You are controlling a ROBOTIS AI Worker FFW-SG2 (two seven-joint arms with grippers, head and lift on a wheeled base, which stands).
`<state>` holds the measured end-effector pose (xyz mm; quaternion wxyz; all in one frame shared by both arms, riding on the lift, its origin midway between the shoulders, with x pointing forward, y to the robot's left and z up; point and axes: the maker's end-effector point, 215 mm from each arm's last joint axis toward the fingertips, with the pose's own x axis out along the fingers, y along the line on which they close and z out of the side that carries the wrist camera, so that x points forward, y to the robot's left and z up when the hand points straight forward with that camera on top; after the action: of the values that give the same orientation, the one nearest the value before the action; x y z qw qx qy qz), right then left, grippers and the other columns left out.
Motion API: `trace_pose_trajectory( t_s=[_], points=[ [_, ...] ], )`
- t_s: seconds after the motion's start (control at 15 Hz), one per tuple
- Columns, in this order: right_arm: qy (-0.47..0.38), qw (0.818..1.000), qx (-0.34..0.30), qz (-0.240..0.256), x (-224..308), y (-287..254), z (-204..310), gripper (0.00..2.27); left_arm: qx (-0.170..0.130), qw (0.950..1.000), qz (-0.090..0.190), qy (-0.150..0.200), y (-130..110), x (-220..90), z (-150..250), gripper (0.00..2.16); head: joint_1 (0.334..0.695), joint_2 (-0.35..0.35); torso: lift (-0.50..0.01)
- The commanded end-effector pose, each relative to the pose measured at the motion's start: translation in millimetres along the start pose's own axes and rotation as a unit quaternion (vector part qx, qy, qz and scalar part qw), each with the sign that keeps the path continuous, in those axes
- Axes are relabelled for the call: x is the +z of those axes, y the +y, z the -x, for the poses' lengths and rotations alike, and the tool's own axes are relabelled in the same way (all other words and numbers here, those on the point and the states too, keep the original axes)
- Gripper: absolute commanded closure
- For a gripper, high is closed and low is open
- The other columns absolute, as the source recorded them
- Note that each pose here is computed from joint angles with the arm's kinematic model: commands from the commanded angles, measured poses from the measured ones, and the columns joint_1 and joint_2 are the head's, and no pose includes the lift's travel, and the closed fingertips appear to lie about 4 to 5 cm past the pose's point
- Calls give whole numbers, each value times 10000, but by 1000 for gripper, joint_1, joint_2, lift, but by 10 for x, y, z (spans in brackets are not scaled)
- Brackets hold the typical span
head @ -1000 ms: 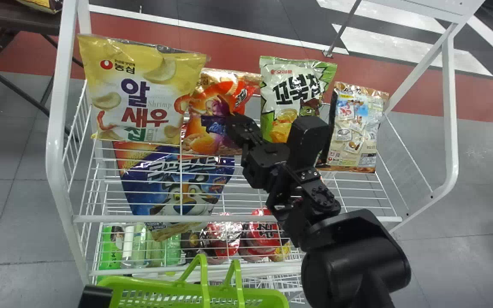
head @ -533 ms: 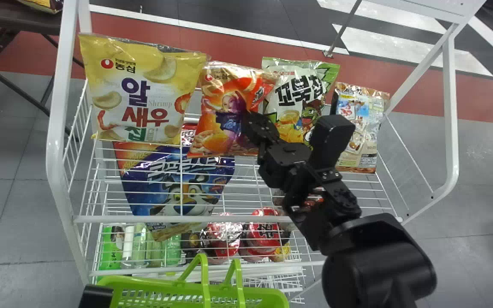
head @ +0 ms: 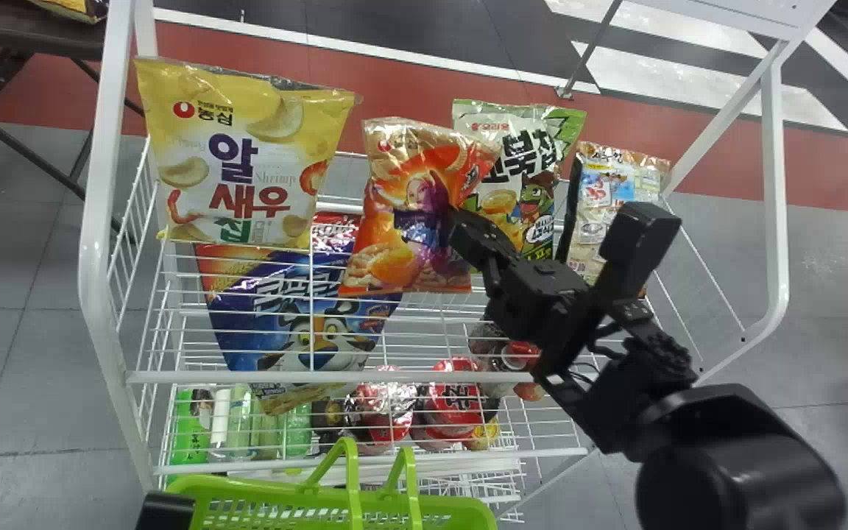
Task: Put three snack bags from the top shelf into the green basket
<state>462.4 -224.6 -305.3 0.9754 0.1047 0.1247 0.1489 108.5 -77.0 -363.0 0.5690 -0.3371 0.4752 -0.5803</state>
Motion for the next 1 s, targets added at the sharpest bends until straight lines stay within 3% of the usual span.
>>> trace_pose_trajectory(
  t_s=[0.0,0.27,0.53,0.73,0.93],
  points=[
    [159,9998,59,-128,19,10,208,2189,-2,10000,3,-11,9,4,6,1777,695,-350,-47],
    [238,9990,-342,128,209,-306,673,2189,59,9999,-77,-69,58,113,59,1777,695,-350,-47],
    [674,9966,-404,243,97,-412,1043,2186,95,9988,-250,-420,96,304,116,1781,695,-350,-47],
    [1624,9856,-264,-396,-394,-380,1501,2186,113,9981,-367,-480,51,411,151,1777,695,-350,-47],
    [2976,9436,160,-1445,-1001,-52,2155,2186,56,9972,-419,-620,-55,472,276,1777,695,-350,-47]
  ],
)
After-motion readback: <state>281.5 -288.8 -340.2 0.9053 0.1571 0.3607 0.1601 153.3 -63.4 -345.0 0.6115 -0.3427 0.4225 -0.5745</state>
